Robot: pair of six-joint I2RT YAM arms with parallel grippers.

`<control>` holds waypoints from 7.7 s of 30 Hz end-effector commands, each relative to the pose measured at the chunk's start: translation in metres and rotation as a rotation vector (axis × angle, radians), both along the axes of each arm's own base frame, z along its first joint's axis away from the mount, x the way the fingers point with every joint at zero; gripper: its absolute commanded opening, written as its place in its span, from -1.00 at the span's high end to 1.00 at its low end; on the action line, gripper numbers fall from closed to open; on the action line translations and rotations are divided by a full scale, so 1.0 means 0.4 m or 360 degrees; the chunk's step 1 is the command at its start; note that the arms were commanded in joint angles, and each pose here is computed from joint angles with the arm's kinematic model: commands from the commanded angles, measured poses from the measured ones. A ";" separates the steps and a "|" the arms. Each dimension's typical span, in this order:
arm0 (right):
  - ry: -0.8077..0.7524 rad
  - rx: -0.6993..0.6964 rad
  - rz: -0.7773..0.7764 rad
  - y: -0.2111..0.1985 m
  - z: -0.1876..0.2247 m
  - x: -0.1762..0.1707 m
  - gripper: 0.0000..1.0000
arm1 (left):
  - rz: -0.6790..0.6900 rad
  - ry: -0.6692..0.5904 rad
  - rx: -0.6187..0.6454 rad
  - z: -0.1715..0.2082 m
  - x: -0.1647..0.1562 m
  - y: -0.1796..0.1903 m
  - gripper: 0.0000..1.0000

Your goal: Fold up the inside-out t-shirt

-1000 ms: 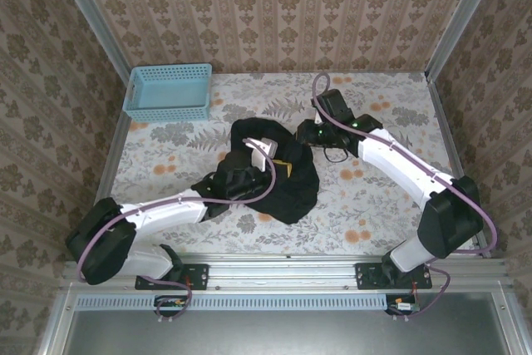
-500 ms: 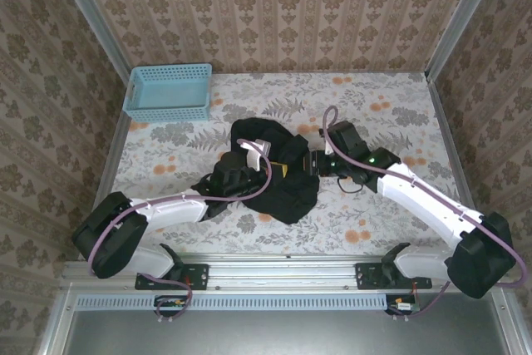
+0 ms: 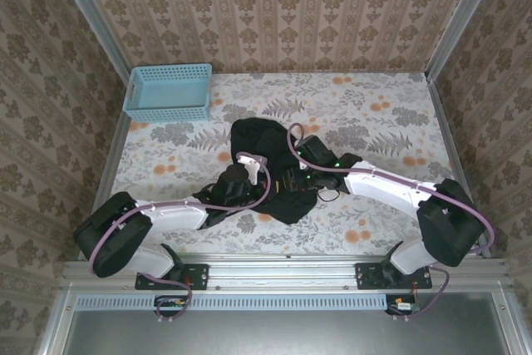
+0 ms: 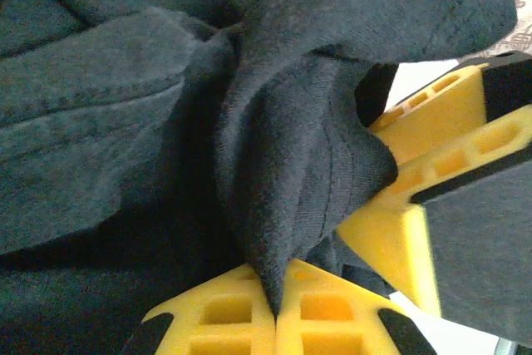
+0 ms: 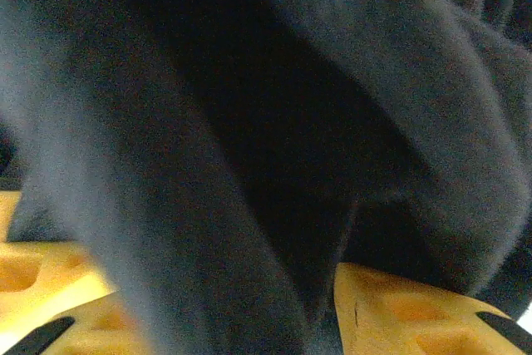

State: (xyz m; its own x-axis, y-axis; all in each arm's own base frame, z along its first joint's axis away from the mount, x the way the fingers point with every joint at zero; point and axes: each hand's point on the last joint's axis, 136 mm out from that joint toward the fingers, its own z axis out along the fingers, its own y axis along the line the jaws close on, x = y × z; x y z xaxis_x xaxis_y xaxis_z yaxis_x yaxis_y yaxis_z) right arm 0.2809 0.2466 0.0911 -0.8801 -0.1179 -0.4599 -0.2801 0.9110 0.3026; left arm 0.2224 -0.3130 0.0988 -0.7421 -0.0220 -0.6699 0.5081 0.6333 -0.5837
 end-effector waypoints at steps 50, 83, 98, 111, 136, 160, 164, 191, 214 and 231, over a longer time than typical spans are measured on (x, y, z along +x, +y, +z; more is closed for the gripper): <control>-0.0234 -0.0028 -0.0341 -0.153 -0.007 -0.060 0.24 | -0.0040 0.0008 0.0079 -0.002 0.005 -0.057 0.24; -0.0215 -0.0370 -0.0300 -0.182 0.006 -0.027 1.00 | 0.0064 0.0003 0.0156 -0.021 0.016 -0.019 0.09; -0.0178 0.0094 -0.0747 -0.373 -0.004 -0.134 0.84 | 0.0105 0.0072 0.0145 -0.027 0.065 -0.035 -0.03; -0.0164 0.0012 -0.0660 -0.359 0.063 -0.024 0.74 | -0.0034 0.0021 0.0225 -0.015 0.037 -0.073 -0.05; -0.0016 -0.0157 -0.0835 -0.513 0.084 0.108 1.00 | -0.0047 -0.0012 0.0284 0.010 0.029 -0.057 -0.06; -0.0216 -0.0064 -0.0298 -0.207 0.118 0.027 -0.39 | 0.0337 0.0034 0.0429 0.105 0.108 0.194 -0.38; -0.0212 -0.0059 -0.0166 -0.094 0.094 0.024 -0.54 | 0.0412 0.0195 0.0364 0.075 0.163 0.261 -0.46; 0.0030 -0.0423 -0.0466 -0.189 -0.100 0.016 -0.03 | 0.0224 0.0553 0.0378 -0.088 0.317 0.068 0.54; -0.0160 -0.0358 -0.0810 -0.443 0.077 0.118 -0.16 | 0.0093 0.0148 0.0249 0.207 0.249 0.001 1.00; -0.0467 -0.0133 -0.1215 -0.577 0.270 0.004 -0.42 | -0.0535 -0.0251 0.0191 0.399 -0.020 -0.385 1.00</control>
